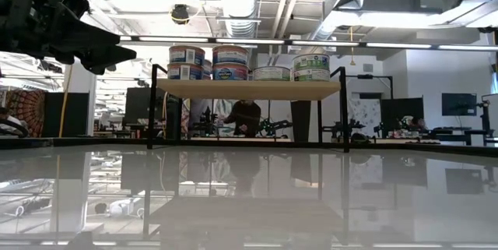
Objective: Stack canned seafood by type on shelf
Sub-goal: Stack the green white tuna can on top of the other green white tuna can on the shelf
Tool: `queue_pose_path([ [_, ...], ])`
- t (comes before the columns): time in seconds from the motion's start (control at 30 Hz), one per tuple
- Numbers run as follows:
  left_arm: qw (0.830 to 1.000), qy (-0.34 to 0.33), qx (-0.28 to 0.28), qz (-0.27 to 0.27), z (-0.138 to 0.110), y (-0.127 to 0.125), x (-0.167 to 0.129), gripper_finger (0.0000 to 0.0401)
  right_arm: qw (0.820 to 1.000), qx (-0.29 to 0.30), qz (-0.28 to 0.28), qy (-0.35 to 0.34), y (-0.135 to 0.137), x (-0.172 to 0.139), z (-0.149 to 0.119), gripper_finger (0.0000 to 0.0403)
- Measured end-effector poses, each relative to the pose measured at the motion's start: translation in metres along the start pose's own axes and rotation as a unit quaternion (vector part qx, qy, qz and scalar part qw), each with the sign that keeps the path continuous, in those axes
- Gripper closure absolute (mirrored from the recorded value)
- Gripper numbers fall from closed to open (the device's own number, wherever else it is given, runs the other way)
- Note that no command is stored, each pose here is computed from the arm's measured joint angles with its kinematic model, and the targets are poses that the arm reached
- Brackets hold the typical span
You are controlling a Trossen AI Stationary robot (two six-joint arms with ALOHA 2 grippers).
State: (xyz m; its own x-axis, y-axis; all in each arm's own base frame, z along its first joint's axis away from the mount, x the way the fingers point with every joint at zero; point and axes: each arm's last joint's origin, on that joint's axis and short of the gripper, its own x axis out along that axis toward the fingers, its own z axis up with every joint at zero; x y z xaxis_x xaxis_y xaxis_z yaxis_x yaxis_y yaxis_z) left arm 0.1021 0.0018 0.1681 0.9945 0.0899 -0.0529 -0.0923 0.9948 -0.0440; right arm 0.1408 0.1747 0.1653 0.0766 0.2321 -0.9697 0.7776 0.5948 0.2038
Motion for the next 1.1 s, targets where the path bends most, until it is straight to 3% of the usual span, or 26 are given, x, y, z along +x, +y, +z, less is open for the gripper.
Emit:
queue_pose_path([
  [0.2, 1.0, 0.0, 0.0, 0.0, 0.0, 0.0, 0.0, 0.0147, 0.997, -0.02, 0.059, -0.051, 0.014, -0.001, 0.034, 0.0385],
  [0.5, 1.0, 0.0, 0.0, 0.0, 0.0, 0.0, 0.0, 0.0147, 0.981, -0.031, 0.119, -0.149, 0.022, -0.013, 0.106, 0.0385],
  [0.83, 1.0, 0.0, 0.0, 0.001, 0.0, 0.0, 0.0, 0.0147, 0.959, 0.01, 0.181, -0.217, 0.022, -0.029, 0.163, 0.0385],
  [0.97, 1.0, 0.0, 0.0, 0.001, 0.0, 0.0, 0.0, 0.0147, 0.961, -0.001, 0.176, -0.214, 0.041, -0.027, 0.178, 0.0385],
  [1.1, 1.0, -0.001, 0.0, 0.001, 0.0, 0.0, 0.0, 0.0147, 0.965, -0.063, 0.159, -0.2, 0.074, -0.022, 0.191, 0.0385],
])
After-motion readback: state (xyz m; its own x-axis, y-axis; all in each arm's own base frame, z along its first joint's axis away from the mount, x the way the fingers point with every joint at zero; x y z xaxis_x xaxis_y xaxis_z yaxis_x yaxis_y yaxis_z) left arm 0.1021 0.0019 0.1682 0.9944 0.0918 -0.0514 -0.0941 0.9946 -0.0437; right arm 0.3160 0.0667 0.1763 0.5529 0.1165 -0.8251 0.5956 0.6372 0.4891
